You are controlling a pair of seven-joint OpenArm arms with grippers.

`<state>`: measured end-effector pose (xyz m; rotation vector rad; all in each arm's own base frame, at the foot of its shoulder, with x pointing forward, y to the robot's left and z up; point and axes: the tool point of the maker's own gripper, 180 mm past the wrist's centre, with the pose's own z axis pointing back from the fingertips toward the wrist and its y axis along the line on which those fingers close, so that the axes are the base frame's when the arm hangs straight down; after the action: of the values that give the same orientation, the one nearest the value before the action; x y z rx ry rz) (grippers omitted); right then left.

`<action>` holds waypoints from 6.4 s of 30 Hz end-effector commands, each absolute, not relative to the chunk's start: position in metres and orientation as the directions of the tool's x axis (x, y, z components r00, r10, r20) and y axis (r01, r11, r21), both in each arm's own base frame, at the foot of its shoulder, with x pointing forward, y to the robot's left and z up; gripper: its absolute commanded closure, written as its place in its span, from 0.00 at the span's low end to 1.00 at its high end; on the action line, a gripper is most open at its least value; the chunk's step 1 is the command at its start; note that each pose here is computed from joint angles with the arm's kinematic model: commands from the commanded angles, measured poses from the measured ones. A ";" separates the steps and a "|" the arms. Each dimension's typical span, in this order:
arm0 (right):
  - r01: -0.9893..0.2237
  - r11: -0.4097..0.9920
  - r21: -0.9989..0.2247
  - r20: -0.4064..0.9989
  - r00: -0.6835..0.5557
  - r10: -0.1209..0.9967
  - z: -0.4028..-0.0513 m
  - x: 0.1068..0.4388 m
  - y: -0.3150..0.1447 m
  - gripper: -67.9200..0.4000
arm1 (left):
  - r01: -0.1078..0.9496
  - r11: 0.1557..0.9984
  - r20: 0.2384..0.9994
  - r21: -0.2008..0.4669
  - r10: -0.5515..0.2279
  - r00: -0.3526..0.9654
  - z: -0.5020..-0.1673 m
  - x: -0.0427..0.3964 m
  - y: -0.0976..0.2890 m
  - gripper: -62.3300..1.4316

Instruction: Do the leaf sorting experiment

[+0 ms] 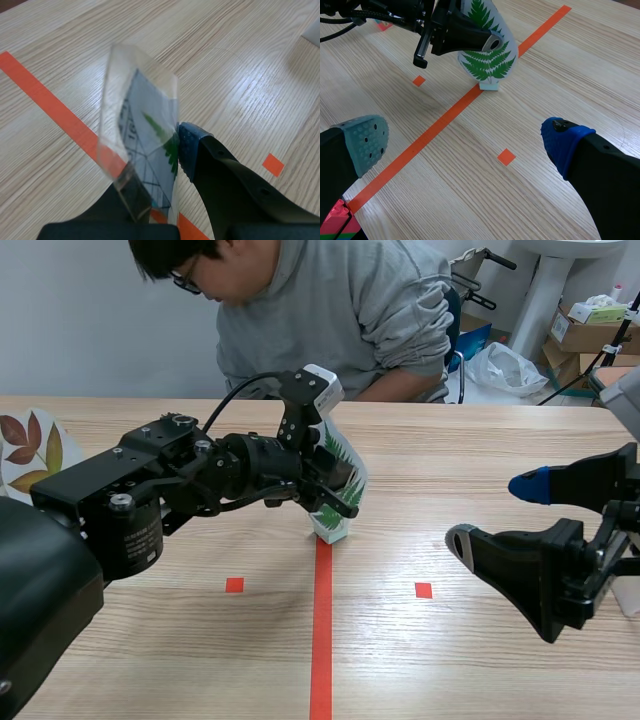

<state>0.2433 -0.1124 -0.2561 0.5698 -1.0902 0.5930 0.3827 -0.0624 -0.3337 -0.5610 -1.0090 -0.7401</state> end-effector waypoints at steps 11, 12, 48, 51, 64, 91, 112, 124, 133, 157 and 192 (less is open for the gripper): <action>-0.700 0.706 0.111 0.941 0.302 0.151 -0.243 0.248 -0.113 0.07 | 0.728 0.684 0.906 -0.049 -0.276 0.320 -0.310 0.382 -0.034 0.92; -0.700 0.706 0.111 0.941 0.302 0.151 -0.243 0.248 -0.113 0.07 | 0.719 0.693 0.907 -0.049 -0.270 0.323 -0.309 0.380 -0.028 0.92; -0.700 0.706 0.110 0.942 0.300 0.150 -0.243 0.248 -0.113 0.07 | 0.144 0.970 0.893 0.194 -0.235 0.383 -0.300 0.371 0.197 0.92; -0.700 0.706 0.110 0.943 0.299 0.149 -0.242 0.249 -0.113 0.07 | 0.111 0.968 0.885 0.226 -0.251 0.393 -0.308 0.370 0.209 0.92; -0.699 0.706 0.112 0.945 0.295 0.142 -0.241 0.249 -0.113 0.07 | 0.020 0.958 0.878 0.286 -0.270 0.396 -0.308 0.375 0.233 0.92; -0.699 0.706 0.108 0.948 0.287 0.139 -0.239 0.250 -0.112 0.07 | 0.043 0.964 0.849 0.262 -0.251 0.466 -0.339 0.364 0.232 0.92; -0.699 0.706 0.108 0.948 0.287 0.139 -0.239 0.250 -0.112 0.07 | 0.042 0.964 0.857 0.263 -0.254 0.448 -0.335 0.366 0.231 0.61; -0.699 0.706 0.108 0.948 0.287 0.139 -0.239 0.250 -0.112 0.07 | 0.041 0.951 0.865 0.308 -0.297 0.404 -0.298 0.374 0.235 0.24; -0.699 0.706 0.108 0.948 0.287 0.139 -0.239 0.250 -0.112 0.07 | 0.074 0.919 0.854 0.387 -0.388 0.345 -0.256 0.377 0.240 0.12; -0.699 0.706 0.108 0.948 0.288 0.139 -0.239 0.250 -0.112 0.07 | 0.645 0.759 0.957 0.086 -0.244 0.159 -0.193 0.266 0.095 0.12; -0.700 0.706 0.108 0.948 0.287 0.139 -0.239 0.250 -0.113 0.07 | 0.621 0.778 0.946 -0.097 -0.122 0.300 -0.219 0.231 0.082 0.12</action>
<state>0.2443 -0.1119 -0.2535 0.5750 -1.1050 0.5896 0.2289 0.0829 -0.2269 -0.4935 -1.1407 -0.5197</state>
